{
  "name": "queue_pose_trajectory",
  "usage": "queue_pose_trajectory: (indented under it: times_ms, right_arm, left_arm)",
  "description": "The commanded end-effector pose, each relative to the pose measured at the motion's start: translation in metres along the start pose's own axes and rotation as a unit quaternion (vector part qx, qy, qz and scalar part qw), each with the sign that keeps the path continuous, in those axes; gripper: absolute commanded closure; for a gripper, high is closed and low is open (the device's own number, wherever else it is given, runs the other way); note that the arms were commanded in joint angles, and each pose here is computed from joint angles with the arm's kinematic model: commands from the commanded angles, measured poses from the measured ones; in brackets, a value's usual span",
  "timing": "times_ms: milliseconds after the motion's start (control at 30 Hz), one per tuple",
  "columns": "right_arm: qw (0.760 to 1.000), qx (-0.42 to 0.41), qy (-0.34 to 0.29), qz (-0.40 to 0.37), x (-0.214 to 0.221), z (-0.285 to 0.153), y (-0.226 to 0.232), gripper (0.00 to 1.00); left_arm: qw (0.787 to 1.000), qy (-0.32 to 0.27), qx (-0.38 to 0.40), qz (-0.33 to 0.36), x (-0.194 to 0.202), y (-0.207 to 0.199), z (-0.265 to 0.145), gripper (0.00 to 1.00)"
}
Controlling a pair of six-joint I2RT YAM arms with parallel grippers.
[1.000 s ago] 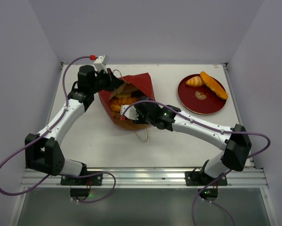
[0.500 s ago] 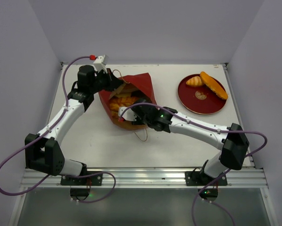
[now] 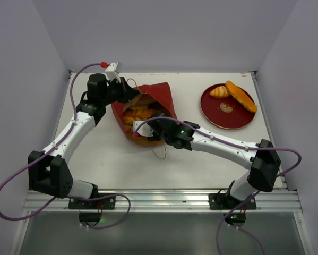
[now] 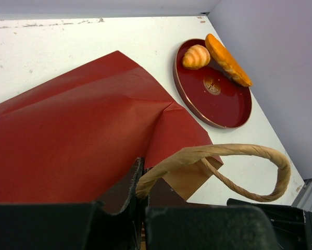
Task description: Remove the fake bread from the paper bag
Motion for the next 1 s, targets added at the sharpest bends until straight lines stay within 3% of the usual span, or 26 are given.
queue_pose_trajectory:
  times_ms: [0, 533, 967]
  right_arm:
    - [0.998, 0.047, -0.033, 0.000, -0.019, -0.019, -0.027, 0.52]
    - [0.997, 0.053, -0.053, 0.012, -0.023, -0.035, -0.034, 0.52]
    - [0.999, 0.011, -0.042, 0.017, -0.019, -0.023, -0.012, 0.52]
  left_arm:
    - [1.000, -0.008, 0.015, -0.009, -0.009, -0.006, 0.000, 1.00]
    - [1.000, -0.006, 0.013, -0.009, -0.006, -0.004, 0.001, 1.00]
    - [1.000, -0.008, 0.015, -0.008, -0.008, -0.006, 0.000, 1.00]
Point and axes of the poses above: each gripper's point midway between its finger pads, its own z axis out along the fingers, its own y axis along the line the jaws close on, x = y × z, the point moved 1 cm from there along -z, back along the fingers, and after that the axes turned 9 degrees about z, right-handed, at the moved point
